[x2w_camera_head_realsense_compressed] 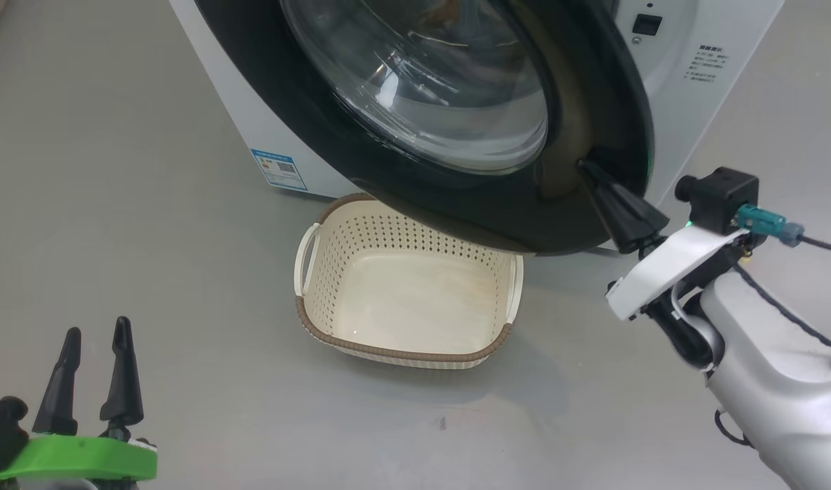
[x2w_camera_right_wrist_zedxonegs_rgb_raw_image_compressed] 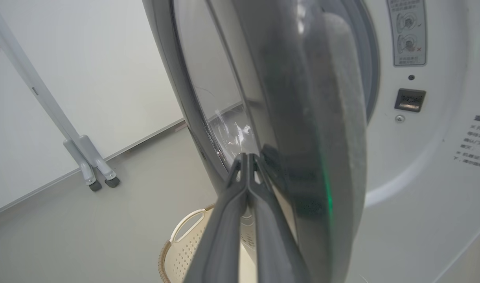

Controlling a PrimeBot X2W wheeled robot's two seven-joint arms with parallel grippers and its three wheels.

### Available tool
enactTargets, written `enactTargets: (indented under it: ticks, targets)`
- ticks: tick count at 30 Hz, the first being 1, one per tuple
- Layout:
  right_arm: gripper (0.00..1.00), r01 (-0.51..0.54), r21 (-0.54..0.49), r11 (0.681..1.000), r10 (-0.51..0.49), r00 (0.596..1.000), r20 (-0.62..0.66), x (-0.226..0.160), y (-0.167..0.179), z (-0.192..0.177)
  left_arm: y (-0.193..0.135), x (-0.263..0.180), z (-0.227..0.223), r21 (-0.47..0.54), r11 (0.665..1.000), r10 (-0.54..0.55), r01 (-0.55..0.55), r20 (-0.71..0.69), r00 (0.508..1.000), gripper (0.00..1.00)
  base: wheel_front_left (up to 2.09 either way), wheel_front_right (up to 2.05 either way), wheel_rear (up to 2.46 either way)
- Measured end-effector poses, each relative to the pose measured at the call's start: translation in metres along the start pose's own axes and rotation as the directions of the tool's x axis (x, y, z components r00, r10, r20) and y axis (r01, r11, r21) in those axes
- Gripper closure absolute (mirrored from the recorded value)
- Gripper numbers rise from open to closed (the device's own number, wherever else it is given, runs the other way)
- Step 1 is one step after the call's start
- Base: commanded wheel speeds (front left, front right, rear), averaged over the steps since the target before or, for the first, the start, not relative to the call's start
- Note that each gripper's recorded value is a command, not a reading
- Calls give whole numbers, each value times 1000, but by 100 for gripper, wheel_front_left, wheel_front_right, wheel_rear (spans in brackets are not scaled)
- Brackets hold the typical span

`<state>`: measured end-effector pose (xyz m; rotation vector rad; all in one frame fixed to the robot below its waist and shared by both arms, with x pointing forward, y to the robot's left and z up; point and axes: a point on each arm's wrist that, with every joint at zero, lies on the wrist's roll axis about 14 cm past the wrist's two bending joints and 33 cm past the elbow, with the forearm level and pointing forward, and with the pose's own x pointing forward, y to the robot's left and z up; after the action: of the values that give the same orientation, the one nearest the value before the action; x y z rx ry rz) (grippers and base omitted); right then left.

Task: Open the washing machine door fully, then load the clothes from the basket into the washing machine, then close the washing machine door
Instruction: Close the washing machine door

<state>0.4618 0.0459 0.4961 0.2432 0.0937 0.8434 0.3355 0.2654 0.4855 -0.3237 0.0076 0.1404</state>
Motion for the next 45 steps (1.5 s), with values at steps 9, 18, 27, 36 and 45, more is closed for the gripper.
enactTargets:
  ticks: [9,18,27,36,45]
  targets:
    - [100,89,-35,995,-88,996,34,18,-45,14,7,7,-3,12,1000,24,-24,-13,1000,0,0,0,0]
    - [100,156,-57,986,-153,986,67,31,-82,29,12,15,-7,4,999,42,-42,-26,999,0,0,0,0]
    - [100,198,-70,978,-191,977,99,42,-108,41,12,23,-9,4,999,42,-41,-31,999,0,0,0,0]
    - [100,274,-71,959,-265,958,113,45,-131,47,14,26,-10,11,999,49,-48,-36,998,0,0,0,0]
    - [100,301,-75,951,-293,951,101,43,-133,41,16,27,-8,11,999,52,-52,-29,998,0,0,0,0]
